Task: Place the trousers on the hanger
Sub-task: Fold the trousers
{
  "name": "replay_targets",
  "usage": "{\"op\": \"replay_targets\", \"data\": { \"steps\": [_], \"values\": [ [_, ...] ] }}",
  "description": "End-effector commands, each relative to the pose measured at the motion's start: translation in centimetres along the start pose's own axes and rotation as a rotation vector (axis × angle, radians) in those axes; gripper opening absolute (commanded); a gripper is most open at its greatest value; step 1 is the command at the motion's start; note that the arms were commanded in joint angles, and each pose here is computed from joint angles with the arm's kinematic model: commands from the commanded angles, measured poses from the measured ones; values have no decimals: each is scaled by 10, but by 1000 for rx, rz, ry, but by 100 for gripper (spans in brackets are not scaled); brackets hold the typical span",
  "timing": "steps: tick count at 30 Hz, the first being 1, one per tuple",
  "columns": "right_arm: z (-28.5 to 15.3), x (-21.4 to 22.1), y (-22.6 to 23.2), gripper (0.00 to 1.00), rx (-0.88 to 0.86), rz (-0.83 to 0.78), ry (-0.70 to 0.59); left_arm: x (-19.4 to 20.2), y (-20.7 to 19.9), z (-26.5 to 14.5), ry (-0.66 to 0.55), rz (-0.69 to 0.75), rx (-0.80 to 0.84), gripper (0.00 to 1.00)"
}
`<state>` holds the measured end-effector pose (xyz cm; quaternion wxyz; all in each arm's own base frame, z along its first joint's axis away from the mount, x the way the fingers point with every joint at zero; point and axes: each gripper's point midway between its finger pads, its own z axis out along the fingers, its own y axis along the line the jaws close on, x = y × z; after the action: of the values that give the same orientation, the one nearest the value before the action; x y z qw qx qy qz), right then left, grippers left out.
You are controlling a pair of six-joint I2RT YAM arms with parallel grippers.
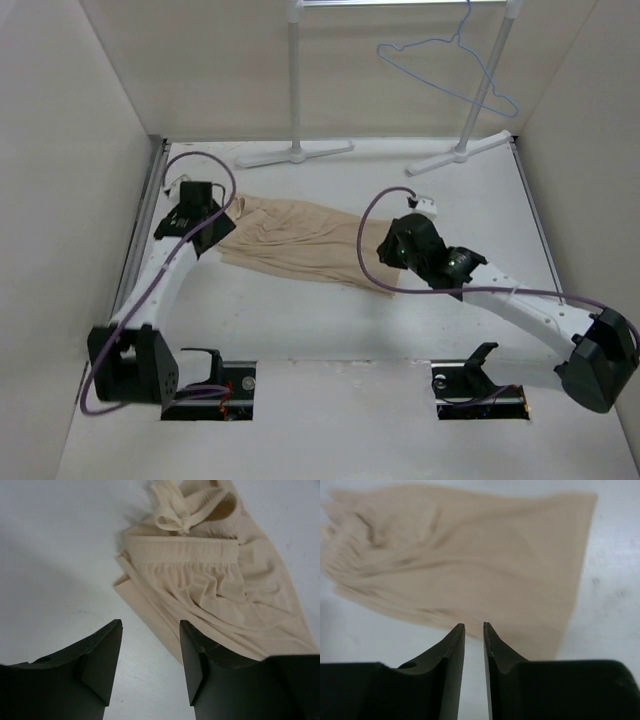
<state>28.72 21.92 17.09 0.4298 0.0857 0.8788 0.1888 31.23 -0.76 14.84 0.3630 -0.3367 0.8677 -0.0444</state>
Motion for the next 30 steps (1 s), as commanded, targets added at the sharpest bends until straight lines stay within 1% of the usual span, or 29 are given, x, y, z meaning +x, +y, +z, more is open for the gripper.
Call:
{"op": "replay_targets", "data": {
  "steps": [1, 3, 5, 7, 8, 10, 14, 18, 21, 25, 30],
  "values": [
    [-10, 27, -23, 31, -22, 32, 54, -29, -68, 10, -72, 240, 132, 45],
    [-15, 38, -36, 39, -17, 42, 73, -15, -87, 28, -11, 383, 130, 44],
    [-19, 44, -43, 45, -21, 48, 84, -3, -101, 44, 42, 492, 124, 44],
    [-23, 47, -48, 48, -32, 61, 84, 5, -111, 59, 70, 583, 110, 49],
    [-25, 47, -49, 49, -40, 64, 82, 6, -115, 67, 74, 603, 101, 51],
    [-28, 48, -53, 50, -48, 67, 83, 8, -126, 80, 87, 629, 100, 52],
    [-34, 50, -65, 51, -36, 70, 76, 12, -140, 93, 108, 663, 83, 53],
    [-36, 51, -78, 52, -18, 83, 73, 4, -132, 102, 89, 713, -11, 50],
    [-39, 50, -80, 52, -23, 94, 60, -2, -124, 107, 71, 731, -66, 49],
    [-38, 54, -79, 53, -26, 94, 72, 5, -125, 116, 89, 750, -64, 49],
    [-38, 56, -80, 53, -21, 99, 76, 16, -130, 126, 129, 744, -25, 43]
  ]
}}
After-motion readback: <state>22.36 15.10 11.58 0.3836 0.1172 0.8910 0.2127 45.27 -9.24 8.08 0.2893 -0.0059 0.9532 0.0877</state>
